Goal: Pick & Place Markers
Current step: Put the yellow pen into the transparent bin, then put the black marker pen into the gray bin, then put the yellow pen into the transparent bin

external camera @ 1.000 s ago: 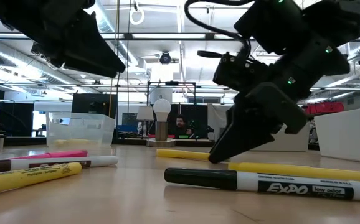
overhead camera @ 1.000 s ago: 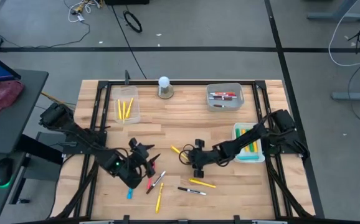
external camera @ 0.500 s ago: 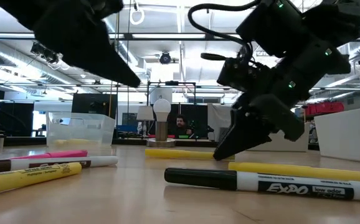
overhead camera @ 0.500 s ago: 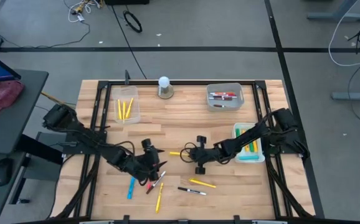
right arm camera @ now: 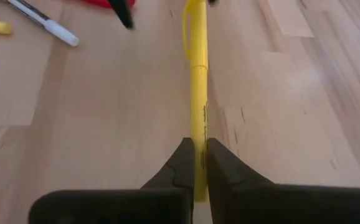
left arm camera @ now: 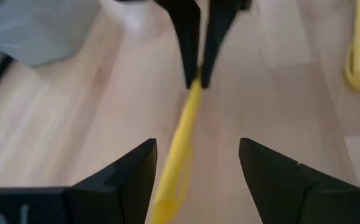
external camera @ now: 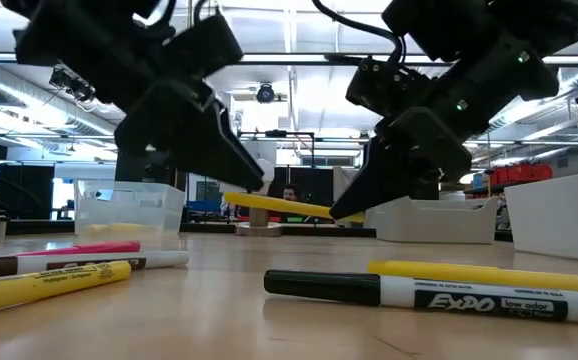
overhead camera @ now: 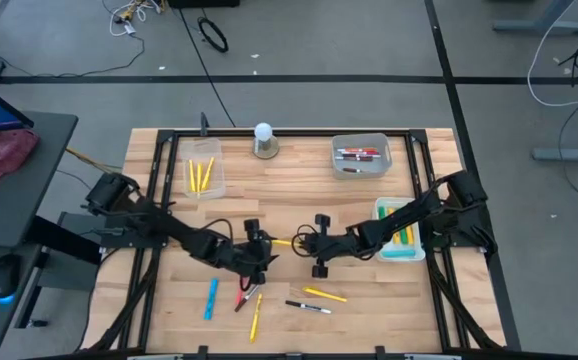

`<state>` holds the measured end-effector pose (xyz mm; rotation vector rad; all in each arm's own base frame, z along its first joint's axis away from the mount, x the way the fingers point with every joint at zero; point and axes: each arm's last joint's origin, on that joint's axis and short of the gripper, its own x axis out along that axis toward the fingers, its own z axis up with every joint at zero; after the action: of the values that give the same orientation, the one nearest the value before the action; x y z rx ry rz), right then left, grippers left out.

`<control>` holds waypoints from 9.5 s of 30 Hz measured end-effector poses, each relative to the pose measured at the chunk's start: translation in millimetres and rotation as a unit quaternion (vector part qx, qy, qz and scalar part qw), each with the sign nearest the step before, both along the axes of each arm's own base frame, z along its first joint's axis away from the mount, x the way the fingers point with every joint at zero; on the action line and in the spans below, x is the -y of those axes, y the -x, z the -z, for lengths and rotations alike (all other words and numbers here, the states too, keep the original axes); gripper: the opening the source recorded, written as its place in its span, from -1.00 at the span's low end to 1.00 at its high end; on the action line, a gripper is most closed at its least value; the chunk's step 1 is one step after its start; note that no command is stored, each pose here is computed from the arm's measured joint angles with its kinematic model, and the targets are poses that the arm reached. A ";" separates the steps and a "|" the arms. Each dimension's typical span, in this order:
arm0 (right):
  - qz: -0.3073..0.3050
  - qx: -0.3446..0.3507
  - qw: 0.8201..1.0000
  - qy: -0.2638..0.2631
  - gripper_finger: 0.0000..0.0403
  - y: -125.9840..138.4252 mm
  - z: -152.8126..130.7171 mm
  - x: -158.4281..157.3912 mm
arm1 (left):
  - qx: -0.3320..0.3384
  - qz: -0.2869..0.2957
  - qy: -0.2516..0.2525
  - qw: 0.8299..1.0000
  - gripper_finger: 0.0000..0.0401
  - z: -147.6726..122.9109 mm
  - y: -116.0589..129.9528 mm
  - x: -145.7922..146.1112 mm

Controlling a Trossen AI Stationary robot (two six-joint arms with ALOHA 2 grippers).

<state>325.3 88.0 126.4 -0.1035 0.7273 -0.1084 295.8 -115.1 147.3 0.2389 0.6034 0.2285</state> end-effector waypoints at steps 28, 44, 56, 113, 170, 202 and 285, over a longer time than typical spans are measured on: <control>-0.021 0.016 1.000 0.000 -0.87 -0.5 -3.9 -8.3 | -0.043 0.017 0.033 0.998 -0.73 21.9 -7.2 -7.8; 0.112 -0.011 0.993 0.029 -0.40 9.0 -1.6 4.8 | -0.098 -0.154 0.030 0.983 -0.73 -21.7 30.8 -27.8; 0.106 0.017 0.994 0.014 -0.39 4.7 -5.5 2.9 | -0.225 -0.500 0.097 0.831 -0.70 -96.2 106.4 -108.3; -0.073 0.075 0.994 -0.035 -0.01 53.9 -88.7 -47.6 | 0.065 -0.155 0.144 0.975 -0.04 -105.7 81.6 -69.7; -0.079 -0.022 0.995 -0.052 -0.86 51.9 48.8 -144.4 | 0.197 -0.018 0.151 0.969 -0.04 -47.5 41.3 98.7; 0.231 -0.065 0.970 0.034 -0.92 112.4 -171.1 57.9 | 0.152 -0.012 0.083 0.985 -0.04 -38.6 40.9 91.0; -0.074 0.103 0.990 -0.056 -0.93 16.5 -17.2 -108.2 | 0.138 -0.033 0.101 0.985 -0.04 -32.9 42.0 87.8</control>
<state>308.9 196.2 143.6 -0.0388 0.5153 0.0635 253.8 -202.9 180.2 -0.0090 0.3561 0.2569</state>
